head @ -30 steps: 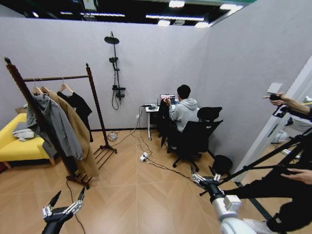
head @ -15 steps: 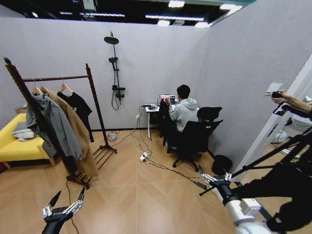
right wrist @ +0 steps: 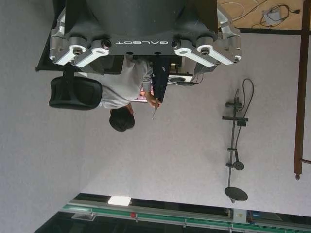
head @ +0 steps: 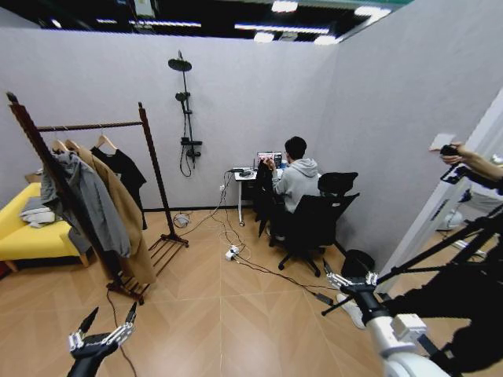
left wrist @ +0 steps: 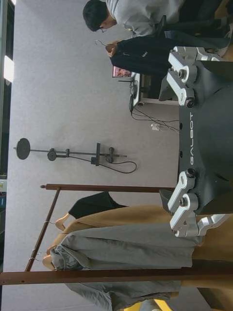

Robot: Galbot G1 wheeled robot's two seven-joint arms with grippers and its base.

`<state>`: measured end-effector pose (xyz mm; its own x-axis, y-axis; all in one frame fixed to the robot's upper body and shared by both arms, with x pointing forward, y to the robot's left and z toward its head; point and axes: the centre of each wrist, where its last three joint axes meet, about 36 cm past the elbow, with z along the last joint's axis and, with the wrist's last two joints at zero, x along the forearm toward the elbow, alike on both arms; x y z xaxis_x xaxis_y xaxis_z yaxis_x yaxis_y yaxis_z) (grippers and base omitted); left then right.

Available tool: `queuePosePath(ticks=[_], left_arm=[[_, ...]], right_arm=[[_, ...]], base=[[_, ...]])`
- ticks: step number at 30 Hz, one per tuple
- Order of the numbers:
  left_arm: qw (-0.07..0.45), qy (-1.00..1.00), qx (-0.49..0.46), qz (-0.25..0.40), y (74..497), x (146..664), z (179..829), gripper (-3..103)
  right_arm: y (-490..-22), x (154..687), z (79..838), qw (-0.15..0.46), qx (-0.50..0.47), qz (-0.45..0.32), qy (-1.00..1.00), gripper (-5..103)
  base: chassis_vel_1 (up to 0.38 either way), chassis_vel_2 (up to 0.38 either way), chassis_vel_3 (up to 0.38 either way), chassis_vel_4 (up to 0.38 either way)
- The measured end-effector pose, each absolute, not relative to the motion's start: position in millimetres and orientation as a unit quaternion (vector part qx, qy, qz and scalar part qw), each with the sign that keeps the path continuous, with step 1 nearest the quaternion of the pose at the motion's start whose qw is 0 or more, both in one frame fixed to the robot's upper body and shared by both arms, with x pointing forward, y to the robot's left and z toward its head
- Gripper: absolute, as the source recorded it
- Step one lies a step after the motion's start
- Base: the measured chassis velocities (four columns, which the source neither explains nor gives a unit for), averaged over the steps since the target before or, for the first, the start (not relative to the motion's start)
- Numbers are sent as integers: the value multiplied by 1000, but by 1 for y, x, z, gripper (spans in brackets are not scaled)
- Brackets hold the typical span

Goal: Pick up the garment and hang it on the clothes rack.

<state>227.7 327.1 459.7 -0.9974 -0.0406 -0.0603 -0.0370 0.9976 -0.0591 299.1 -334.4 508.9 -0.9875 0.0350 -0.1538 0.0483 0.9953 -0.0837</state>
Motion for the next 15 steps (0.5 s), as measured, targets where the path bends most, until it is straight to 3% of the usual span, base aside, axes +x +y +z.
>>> queuePosePath(ticks=[15], left_arm=[[31, 999, -19, -29, 327, 228, 460, 100]], right_arm=[[-347, 296, 500, 80, 49, -60, 994, 100]], base=[[0, 0, 0, 0]])
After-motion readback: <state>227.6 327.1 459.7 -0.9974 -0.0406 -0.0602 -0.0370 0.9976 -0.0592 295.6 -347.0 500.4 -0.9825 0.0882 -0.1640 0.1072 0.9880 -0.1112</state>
